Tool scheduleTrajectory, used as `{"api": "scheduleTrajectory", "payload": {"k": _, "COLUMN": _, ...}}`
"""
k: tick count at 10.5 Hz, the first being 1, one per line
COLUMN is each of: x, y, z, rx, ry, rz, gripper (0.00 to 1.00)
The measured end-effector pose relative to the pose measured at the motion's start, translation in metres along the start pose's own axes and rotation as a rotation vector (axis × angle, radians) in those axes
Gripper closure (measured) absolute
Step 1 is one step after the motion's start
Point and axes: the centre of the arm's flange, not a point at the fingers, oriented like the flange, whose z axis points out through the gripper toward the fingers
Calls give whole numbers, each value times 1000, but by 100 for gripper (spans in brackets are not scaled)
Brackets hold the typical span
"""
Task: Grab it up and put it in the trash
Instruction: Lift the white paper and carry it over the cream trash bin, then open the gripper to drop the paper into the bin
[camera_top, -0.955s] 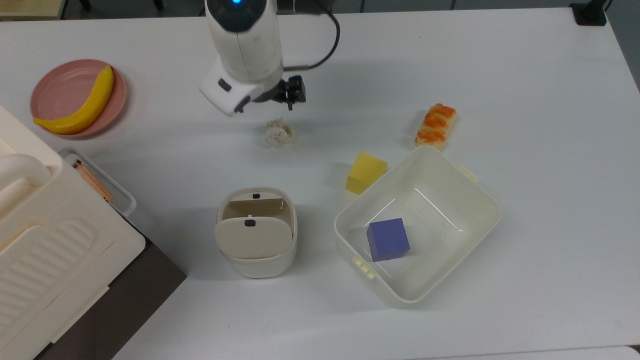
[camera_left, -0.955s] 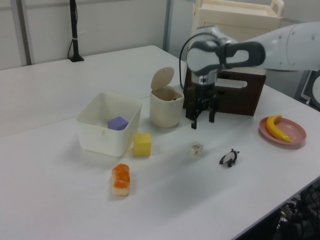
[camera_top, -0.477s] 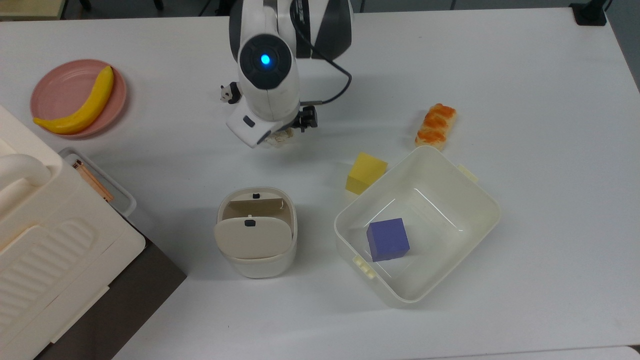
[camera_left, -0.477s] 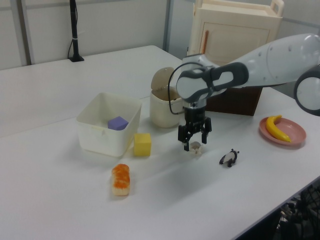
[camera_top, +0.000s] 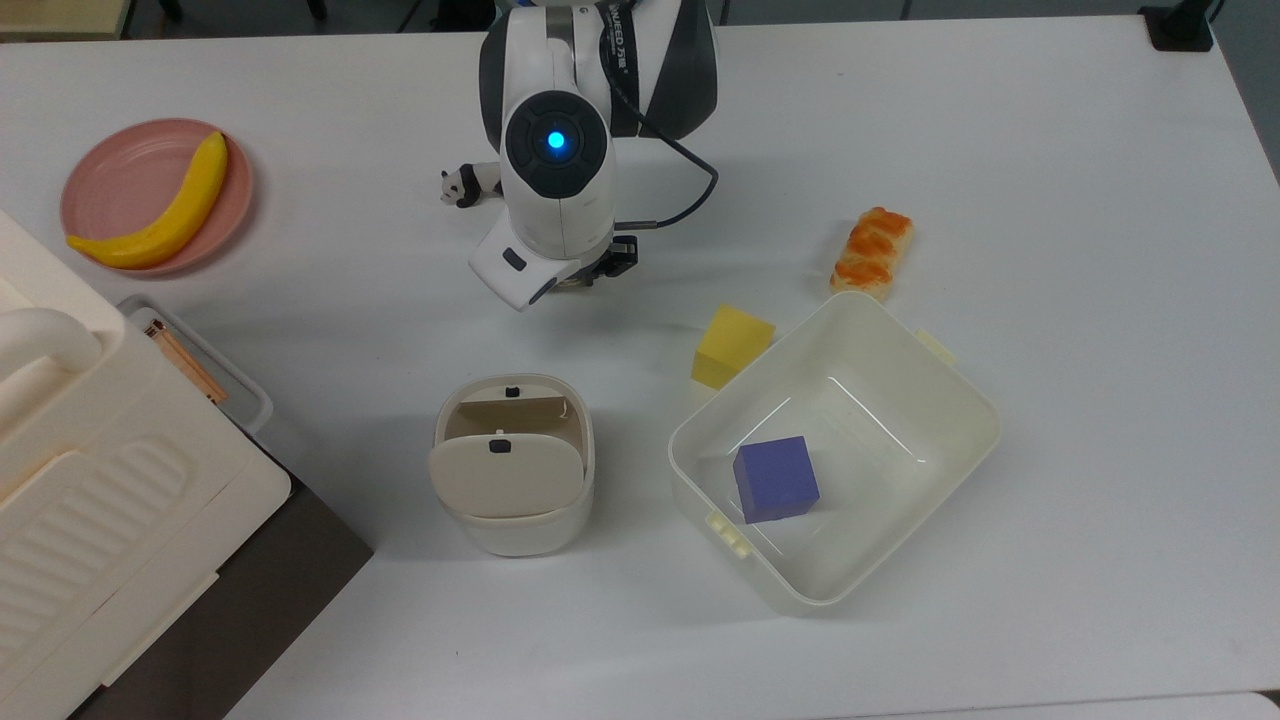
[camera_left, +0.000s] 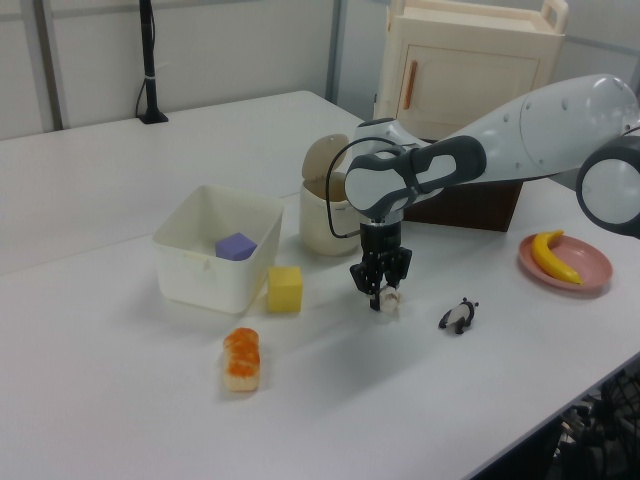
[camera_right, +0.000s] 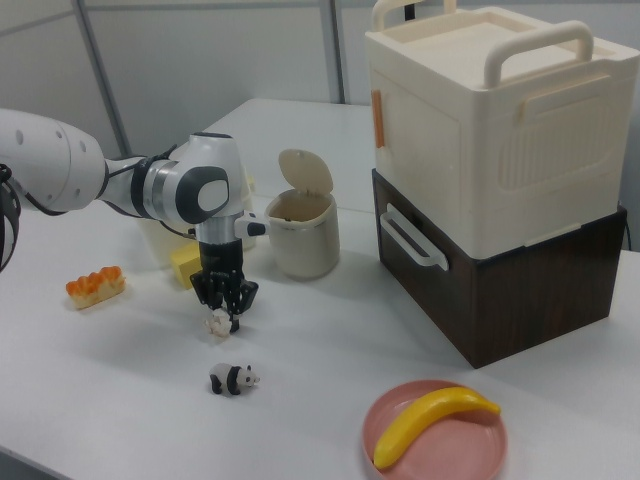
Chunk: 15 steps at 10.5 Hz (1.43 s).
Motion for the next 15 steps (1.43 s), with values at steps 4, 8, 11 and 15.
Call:
{"api": "scheduleTrajectory", "payload": {"k": 4, "x": 13, "y": 5, "z": -70, "rx": -3, "ry": 139, "rz": 10, "gripper": 75}}
{"api": "scheduleTrajectory", "payload": {"k": 8, "x": 25, "y": 18, "z": -195, "rx": -19, "ry": 441, "rz": 27, "gripper": 70}}
{"api": "scheduleTrajectory", "payload": {"k": 11, "x": 42, "y": 21, "z": -228, "rx": -16, "ry": 728, "rz": 28, "gripper": 67}}
{"api": "scheduleTrajectory", "payload": {"k": 15, "x": 59, "y": 32, "z": -214, "rx": -18, "ry": 799, "rz": 41, "gripper": 10}}
